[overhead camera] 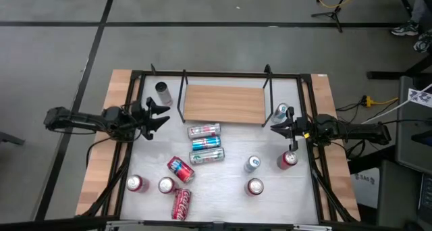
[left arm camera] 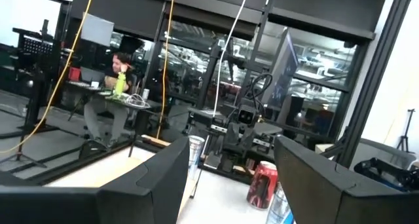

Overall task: Place canned beverage on shelf
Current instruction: Put the top red soda can on the shelf

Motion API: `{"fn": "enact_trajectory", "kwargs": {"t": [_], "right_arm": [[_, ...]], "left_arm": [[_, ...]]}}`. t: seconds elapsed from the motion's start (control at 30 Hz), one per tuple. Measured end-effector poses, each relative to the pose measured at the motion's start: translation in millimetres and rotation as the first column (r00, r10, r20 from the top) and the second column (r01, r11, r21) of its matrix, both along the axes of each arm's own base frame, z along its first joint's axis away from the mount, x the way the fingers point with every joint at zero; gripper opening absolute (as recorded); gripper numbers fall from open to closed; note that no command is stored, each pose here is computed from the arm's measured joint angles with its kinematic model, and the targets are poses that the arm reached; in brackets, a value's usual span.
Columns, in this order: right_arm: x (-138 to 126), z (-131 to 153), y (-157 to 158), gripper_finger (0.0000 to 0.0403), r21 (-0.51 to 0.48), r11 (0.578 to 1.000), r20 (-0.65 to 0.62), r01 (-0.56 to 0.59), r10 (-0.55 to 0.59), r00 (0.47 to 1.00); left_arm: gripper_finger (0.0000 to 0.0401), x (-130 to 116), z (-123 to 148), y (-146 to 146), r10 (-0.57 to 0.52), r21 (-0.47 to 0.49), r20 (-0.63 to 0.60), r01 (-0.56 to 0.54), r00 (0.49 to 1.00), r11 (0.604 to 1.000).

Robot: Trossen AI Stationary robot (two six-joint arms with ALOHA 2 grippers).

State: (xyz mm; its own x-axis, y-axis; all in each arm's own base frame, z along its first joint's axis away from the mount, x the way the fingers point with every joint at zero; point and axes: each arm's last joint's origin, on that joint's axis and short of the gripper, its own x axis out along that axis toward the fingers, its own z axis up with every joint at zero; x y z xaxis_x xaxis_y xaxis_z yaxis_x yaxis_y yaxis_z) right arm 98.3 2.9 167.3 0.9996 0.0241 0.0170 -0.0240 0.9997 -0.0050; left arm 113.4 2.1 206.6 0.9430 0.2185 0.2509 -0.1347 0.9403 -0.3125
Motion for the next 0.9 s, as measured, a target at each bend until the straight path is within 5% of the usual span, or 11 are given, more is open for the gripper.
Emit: {"fn": "enact_trajectory", "kwargs": {"t": [0.53,0.9], "right_arm": [[0,0,0,0.0033,0.000,1.000,0.000,0.000,0.000,1.000],[0,0,0,0.0033,0.000,1.000,0.000,0.000,0.000,1.000]], "left_arm": [[0.0218,52,54,-6,-0.106,0.000,-0.128,0.107,0.986,0.994],[0.0218,91,88,-15,-0.139,-0.013,-0.366,0.144,0.920,0.990]]}}
